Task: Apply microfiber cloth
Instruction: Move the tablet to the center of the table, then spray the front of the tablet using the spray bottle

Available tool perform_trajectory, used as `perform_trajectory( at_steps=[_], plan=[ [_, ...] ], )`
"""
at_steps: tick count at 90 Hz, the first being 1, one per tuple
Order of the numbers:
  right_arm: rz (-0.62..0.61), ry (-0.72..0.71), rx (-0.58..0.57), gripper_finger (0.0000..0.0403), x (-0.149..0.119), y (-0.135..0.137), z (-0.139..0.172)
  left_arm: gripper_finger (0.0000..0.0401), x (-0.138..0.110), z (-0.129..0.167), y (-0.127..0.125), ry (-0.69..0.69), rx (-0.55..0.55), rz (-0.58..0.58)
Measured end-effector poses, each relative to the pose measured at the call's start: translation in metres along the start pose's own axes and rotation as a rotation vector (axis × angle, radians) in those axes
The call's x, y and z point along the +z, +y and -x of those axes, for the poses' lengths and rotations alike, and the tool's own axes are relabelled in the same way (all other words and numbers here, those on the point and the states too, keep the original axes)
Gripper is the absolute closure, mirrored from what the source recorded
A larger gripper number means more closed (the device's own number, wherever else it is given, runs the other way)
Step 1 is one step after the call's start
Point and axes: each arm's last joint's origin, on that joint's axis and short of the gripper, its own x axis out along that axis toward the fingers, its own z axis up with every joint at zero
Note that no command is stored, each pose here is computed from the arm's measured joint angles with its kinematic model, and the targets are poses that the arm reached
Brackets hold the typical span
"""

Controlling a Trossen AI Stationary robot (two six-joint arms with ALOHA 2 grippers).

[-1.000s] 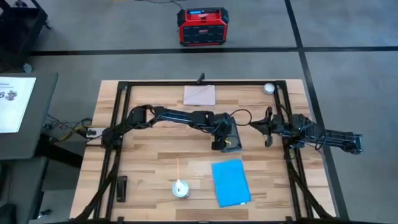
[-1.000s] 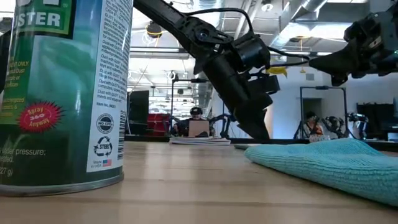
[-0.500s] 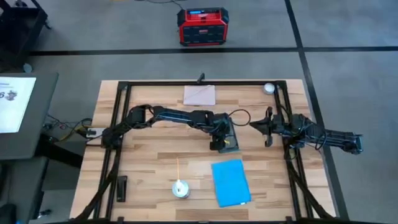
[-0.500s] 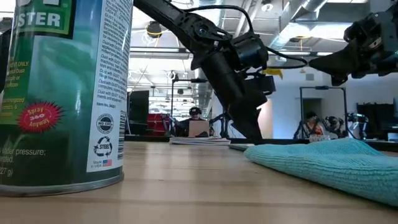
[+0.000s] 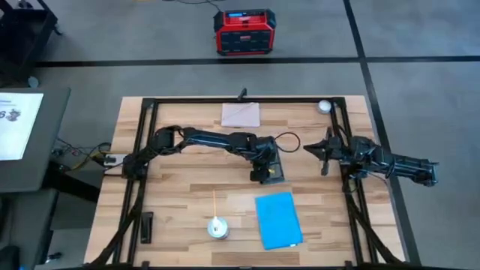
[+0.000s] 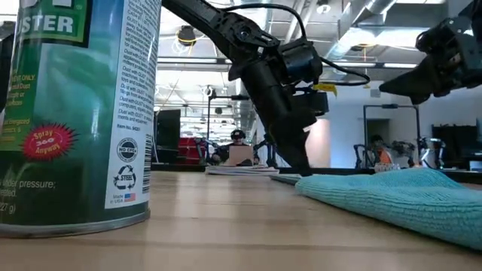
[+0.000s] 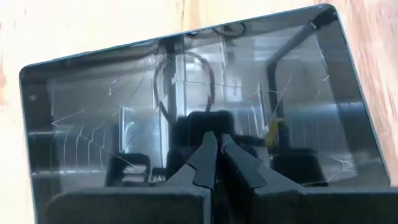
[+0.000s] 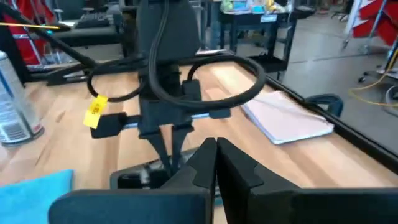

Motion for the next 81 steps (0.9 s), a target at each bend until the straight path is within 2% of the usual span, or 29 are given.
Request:
perform_trajectory(
  at_steps=[17, 45, 54, 81],
  plan=[
    [-0.005, 0.006, -0.003, 0.0403, -0.001, 0.000, 0.000, 0.0401, -0.028, 0.015, 0.000, -0.015, 0.004, 0.054],
    [-0.019, -0.001, -0.014, 0.0403, 0.000, 0.000, 0.000, 0.0401, -0.091, 0.066, -0.010, -0.222, 0.030, 0.209],
    [-0.018, 0.002, -0.014, 0.0403, 0.000, 0.000, 0.000, 0.0401, -0.107, 0.082, -0.013, -0.230, 0.057, 0.251],
    [-0.049, 0.090, -0.048, 0.0403, -0.010, 0.000, -0.018, 0.0401, -0.127, 0.142, -0.019, -0.373, 0.046, 0.315]
  ],
)
